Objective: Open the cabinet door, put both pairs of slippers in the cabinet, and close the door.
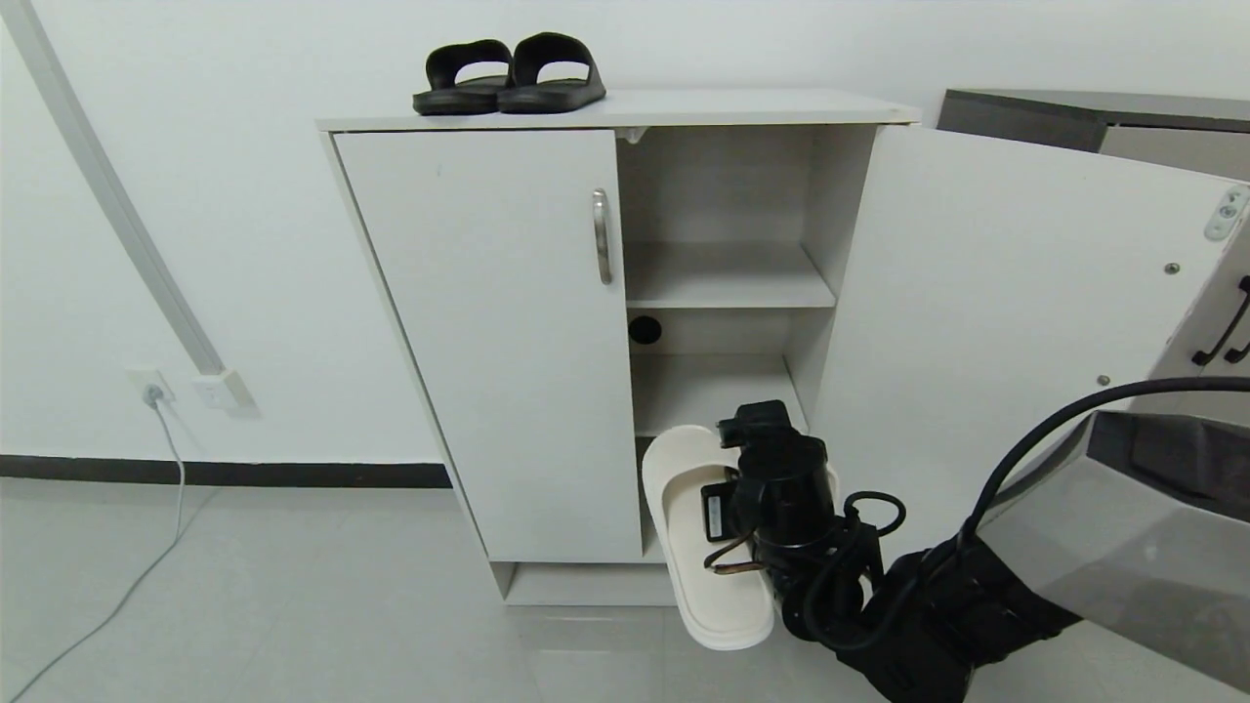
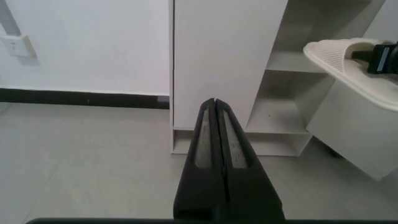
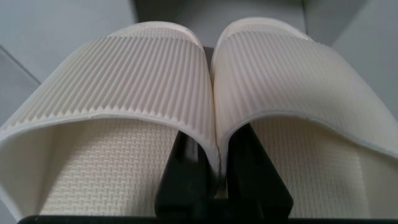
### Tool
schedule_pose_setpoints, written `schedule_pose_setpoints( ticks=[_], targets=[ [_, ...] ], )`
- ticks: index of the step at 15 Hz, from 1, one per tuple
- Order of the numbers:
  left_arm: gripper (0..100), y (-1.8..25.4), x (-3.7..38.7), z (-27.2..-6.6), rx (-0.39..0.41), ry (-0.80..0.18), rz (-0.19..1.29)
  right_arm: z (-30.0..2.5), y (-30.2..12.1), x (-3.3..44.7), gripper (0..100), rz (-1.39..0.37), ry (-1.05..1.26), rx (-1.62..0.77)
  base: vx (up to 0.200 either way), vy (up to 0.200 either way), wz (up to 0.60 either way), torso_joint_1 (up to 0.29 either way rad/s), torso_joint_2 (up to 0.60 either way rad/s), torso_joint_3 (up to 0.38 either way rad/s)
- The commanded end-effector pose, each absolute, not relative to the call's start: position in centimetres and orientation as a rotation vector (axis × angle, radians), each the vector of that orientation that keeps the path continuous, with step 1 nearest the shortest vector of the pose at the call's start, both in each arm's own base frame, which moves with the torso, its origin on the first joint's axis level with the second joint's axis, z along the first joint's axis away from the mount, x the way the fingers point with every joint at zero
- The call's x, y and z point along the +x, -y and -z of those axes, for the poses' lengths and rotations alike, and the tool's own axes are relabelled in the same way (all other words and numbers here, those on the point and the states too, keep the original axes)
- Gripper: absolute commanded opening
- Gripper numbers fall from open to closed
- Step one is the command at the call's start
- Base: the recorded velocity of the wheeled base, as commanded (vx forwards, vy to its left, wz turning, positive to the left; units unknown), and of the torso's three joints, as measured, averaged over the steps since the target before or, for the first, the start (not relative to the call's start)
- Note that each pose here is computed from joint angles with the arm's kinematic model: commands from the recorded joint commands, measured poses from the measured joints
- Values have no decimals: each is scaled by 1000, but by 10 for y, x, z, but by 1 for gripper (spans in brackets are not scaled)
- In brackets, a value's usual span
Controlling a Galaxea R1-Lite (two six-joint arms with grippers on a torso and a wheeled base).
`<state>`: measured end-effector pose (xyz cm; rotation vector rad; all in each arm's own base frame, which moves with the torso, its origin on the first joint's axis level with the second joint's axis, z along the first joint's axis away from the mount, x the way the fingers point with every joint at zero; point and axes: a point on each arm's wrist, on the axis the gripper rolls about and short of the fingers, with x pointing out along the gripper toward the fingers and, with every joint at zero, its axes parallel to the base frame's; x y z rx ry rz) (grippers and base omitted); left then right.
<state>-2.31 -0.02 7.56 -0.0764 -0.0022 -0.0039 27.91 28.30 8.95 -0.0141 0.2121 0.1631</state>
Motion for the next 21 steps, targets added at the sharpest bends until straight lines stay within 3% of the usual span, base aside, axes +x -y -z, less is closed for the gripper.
schedule_pose_setpoints(
  ticks=[1,9,21],
  targets=[
    [0,0,-23,-76,-77,0,3,-83,-289,289,0,-155,-210,-13,0,0,0,0,0,0],
    [0,0,-23,-76,-77,0,5,-70,-301,307,0,-149,-206,-15,0,0,0,0,0,0],
    [0,0,-23,-76,-77,0,5,-70,-300,322,0,-111,-183,-9,0,0,0,2,2,-183]
  ],
)
